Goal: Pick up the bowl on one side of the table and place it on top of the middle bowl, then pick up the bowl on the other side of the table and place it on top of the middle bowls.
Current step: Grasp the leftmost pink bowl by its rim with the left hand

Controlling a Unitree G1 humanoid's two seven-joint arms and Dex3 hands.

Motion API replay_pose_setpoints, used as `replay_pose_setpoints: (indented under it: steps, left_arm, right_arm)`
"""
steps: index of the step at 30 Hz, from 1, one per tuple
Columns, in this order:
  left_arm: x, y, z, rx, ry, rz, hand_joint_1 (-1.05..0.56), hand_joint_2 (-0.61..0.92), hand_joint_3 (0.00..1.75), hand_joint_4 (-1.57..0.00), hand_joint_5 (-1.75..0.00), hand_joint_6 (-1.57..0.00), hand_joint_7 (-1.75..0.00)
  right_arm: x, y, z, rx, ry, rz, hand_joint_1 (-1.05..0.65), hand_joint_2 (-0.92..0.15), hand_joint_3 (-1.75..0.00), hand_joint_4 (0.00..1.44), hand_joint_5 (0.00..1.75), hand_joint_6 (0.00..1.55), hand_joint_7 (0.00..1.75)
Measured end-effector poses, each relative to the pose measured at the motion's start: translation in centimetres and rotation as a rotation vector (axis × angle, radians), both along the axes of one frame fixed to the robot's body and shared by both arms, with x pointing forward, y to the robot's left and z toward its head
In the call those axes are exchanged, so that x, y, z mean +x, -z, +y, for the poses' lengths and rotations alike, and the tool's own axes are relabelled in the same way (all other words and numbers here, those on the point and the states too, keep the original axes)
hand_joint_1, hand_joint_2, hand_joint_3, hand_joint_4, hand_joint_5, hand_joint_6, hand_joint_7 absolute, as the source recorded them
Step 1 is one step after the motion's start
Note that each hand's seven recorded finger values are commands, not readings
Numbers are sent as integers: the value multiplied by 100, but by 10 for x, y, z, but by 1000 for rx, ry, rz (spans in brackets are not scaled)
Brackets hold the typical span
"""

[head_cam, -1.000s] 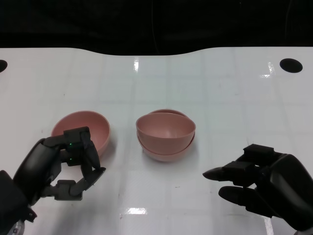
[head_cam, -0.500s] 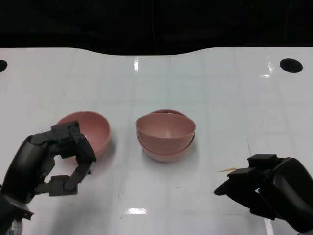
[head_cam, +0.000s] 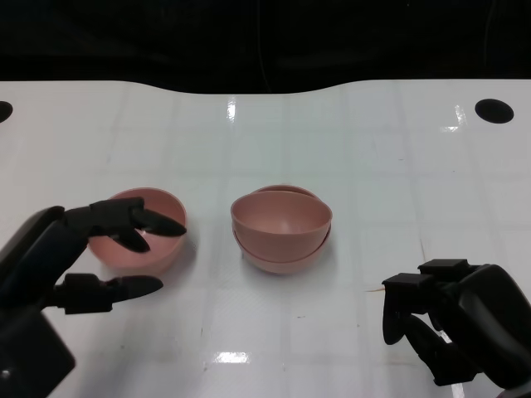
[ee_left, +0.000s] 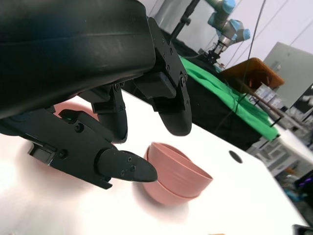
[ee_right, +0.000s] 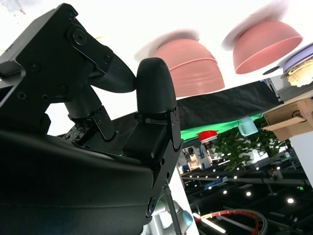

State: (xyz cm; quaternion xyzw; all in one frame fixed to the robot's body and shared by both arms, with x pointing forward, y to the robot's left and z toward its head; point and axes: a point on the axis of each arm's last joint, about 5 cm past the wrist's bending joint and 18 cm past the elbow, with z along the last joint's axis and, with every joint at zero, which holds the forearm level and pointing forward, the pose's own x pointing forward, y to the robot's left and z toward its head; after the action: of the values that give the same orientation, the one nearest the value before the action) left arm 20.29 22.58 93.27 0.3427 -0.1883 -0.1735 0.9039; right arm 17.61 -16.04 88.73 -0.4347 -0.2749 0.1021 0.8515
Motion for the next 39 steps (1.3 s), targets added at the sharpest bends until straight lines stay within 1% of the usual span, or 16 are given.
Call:
replay_pose_setpoints:
  steps: [2,4,7,9,14,19,23,27,30,34,39]
  left_arm:
    - [0,-7,-3,82,-22,-19,-47,92,6,-52,-54,-61,-4]
    - [0,-12,-7,173,-45,-25,-48,92,2,-52,-44,-56,-1]
    - [0,-17,-11,257,-70,-25,-49,91,1,-51,-38,-53,0]
    - [1,-16,-13,297,-78,-9,-50,91,0,-50,-35,-53,0]
    - [8,-17,-19,444,-102,48,-57,92,2,-43,-24,-44,0]
    - [16,-20,-29,593,-125,55,-61,92,1,-47,-22,-46,-1]
    - [19,-17,-36,648,-127,67,-61,91,0,-50,-21,-46,-1]
    - [25,-14,-38,677,-154,105,-60,92,2,-49,-18,-43,0]
    - [32,-11,-41,713,-159,143,-60,92,5,-49,-16,-42,0]
    - [43,-4,-44,768,-147,182,-60,92,3,-53,-13,-45,-1]
    - [53,4,-47,830,-128,211,-60,92,6,-56,-11,-46,-1]
  right_arm:
    - [0,0,0,-3,-3,4,-10,-18,-157,98,175,85,158]
    - [0,0,0,-6,-6,10,-10,-18,-157,98,175,85,158]
    - [0,0,0,-9,-7,14,-10,-18,-157,98,175,85,158]
    - [0,0,0,-11,-8,16,-10,-18,-156,98,175,85,158]
    - [1,-1,1,-12,-13,16,-10,-18,-154,97,175,85,155]
    - [1,0,2,-13,-12,19,-10,-18,-154,97,175,86,155]
    - [0,0,2,-17,-13,24,-10,-18,-154,97,175,85,155]
    - [0,-2,3,-17,-20,22,-10,-19,-154,96,175,85,154]
    - [0,-1,4,-16,-24,24,-10,-19,-154,96,175,85,154]
    - [-1,-2,4,-19,-28,29,-9,-19,-153,95,175,85,154]
    - [-1,-3,4,-18,-29,33,-8,-19,-152,95,175,85,153]
